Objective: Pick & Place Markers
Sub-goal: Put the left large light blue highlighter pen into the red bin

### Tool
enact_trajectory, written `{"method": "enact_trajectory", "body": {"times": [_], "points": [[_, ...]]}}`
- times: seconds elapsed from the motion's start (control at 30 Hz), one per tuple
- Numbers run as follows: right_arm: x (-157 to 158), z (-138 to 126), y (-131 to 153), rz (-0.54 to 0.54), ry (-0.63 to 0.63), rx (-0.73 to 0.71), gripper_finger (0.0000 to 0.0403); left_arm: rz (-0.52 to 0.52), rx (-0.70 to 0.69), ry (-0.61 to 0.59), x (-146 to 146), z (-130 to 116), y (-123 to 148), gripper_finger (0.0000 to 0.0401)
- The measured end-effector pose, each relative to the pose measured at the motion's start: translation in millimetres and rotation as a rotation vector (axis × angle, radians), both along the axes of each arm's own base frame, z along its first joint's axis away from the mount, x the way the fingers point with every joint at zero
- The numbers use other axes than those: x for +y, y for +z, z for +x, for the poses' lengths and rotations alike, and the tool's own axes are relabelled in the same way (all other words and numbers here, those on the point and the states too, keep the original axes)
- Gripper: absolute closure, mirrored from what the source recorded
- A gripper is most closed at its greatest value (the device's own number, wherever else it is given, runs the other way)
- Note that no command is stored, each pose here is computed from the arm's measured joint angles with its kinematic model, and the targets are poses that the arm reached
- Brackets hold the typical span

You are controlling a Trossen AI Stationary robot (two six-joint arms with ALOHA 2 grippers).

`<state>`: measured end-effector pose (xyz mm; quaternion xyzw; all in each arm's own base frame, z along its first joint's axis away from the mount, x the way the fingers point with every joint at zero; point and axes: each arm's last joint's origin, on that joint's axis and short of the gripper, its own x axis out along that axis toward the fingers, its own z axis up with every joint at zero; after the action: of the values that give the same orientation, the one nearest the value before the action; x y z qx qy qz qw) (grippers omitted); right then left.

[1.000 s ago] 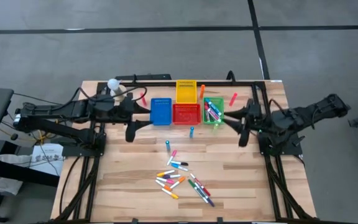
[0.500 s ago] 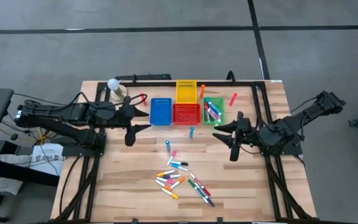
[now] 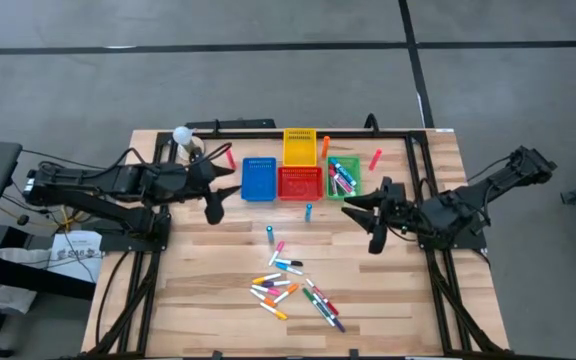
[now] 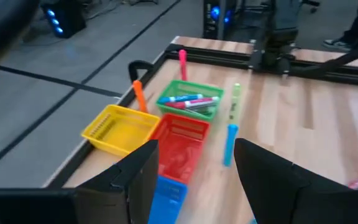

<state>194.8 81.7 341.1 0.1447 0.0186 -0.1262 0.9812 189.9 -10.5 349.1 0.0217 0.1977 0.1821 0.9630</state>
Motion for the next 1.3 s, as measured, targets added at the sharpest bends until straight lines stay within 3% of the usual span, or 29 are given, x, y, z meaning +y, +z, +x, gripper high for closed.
{"method": "enact_trajectory", "body": {"times": [0.27, 0.47, 0.67, 0.8, 1.0, 1.3], "points": [[0, 1, 2, 0.038, 0.019, -0.023, 0.0278, 0.056, 0.026, 0.050, 14, 0, 0, 0.0191], [4, -1, 2, 0.029, 0.041, -0.024, 0.0278, 0.053, -0.034, 0.058, 17, -16, 10, 0.0191], [3, -2, 3, -0.037, 0.045, -0.011, 0.0278, 0.055, -0.122, 0.101, 27, -33, 22, 0.0191], [2, -4, 4, -0.140, 0.049, 0.010, 0.0278, 0.077, -0.188, 0.127, 38, -36, 30, 0.0191], [-13, -30, 20, -0.252, 0.048, -0.015, 0.0278, 0.084, -0.265, 0.174, 66, -32, 48, 0.0191], [-56, -74, 32, -0.341, -0.224, 0.028, 0.0278, -0.011, -0.263, 0.143, 124, -16, 48, 0.0191]]}}
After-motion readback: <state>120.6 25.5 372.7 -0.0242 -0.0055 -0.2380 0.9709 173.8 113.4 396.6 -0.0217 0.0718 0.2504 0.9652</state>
